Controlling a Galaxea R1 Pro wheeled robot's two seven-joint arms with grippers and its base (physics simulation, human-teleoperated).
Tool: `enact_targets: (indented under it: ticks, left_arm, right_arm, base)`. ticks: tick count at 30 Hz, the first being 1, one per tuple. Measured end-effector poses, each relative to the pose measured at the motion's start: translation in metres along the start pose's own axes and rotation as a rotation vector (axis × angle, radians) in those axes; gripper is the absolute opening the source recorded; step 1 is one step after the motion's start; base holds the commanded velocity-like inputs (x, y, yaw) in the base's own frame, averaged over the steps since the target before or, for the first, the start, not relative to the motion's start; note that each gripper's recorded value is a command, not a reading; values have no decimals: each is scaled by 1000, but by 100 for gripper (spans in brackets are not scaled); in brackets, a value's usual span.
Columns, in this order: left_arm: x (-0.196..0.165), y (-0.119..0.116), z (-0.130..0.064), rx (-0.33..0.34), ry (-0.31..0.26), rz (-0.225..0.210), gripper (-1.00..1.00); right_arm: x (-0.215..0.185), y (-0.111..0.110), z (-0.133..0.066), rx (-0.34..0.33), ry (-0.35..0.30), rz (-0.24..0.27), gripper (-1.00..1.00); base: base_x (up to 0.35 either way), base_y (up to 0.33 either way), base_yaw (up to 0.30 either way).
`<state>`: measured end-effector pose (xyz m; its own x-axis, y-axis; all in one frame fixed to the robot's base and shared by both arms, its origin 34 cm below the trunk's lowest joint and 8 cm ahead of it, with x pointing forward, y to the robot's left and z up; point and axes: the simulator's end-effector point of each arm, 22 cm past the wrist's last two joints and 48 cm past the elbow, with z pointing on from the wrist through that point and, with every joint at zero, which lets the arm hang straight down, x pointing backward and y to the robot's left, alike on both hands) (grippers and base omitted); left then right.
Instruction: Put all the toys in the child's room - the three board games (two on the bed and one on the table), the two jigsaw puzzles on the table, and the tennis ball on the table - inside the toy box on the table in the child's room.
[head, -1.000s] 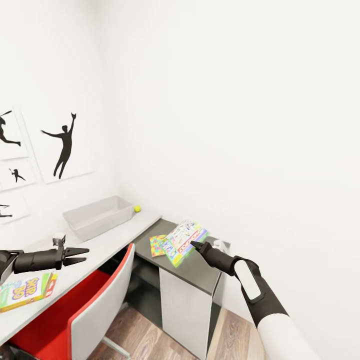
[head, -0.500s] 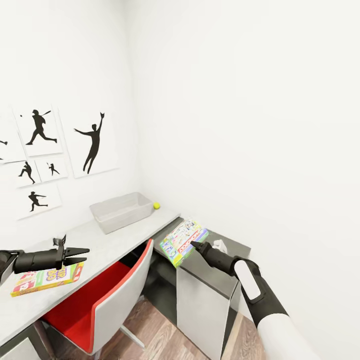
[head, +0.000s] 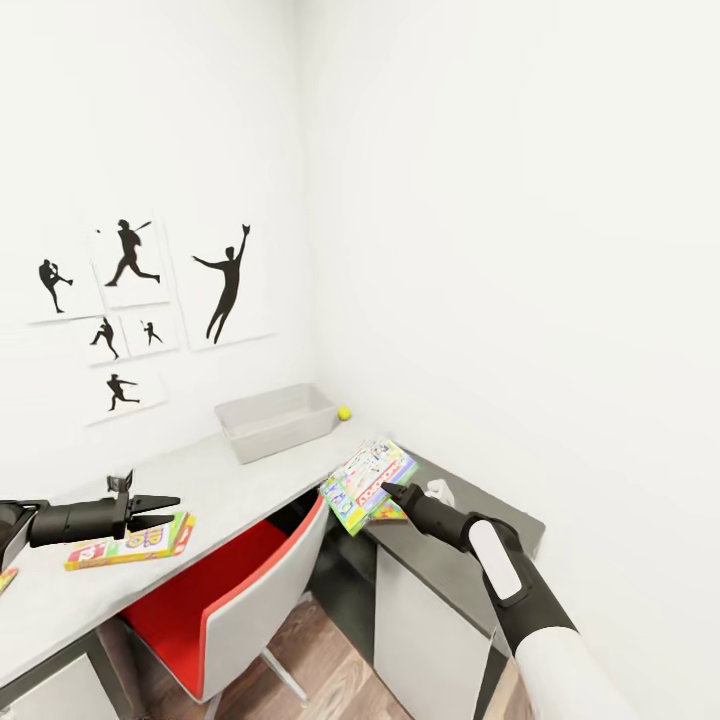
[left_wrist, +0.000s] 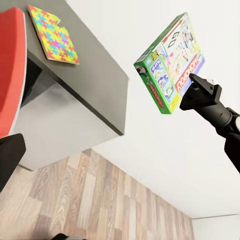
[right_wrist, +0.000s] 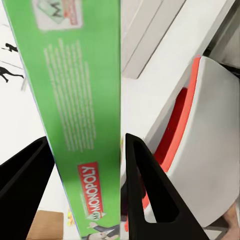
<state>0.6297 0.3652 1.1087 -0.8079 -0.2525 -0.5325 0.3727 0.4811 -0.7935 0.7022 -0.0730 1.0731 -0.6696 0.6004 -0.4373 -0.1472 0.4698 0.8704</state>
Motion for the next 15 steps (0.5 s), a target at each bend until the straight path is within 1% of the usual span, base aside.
enact_targets:
  ticks: [4,12,15]
  left_arm:
    - [0,0,0,-1,0,0,100]
    - [0,0,0,0,0,-1,100]
    - [0,0,0,0,0,0,100]
  right_arm:
    - [0,1,0,-3,0,4,-100]
    - [0,1,0,-4,1,4,-100]
    - [0,1,0,-5,1,4,-100]
  base:
    - [43,-14,103]
    - [7,-1,7]
    - [87,-34,0]
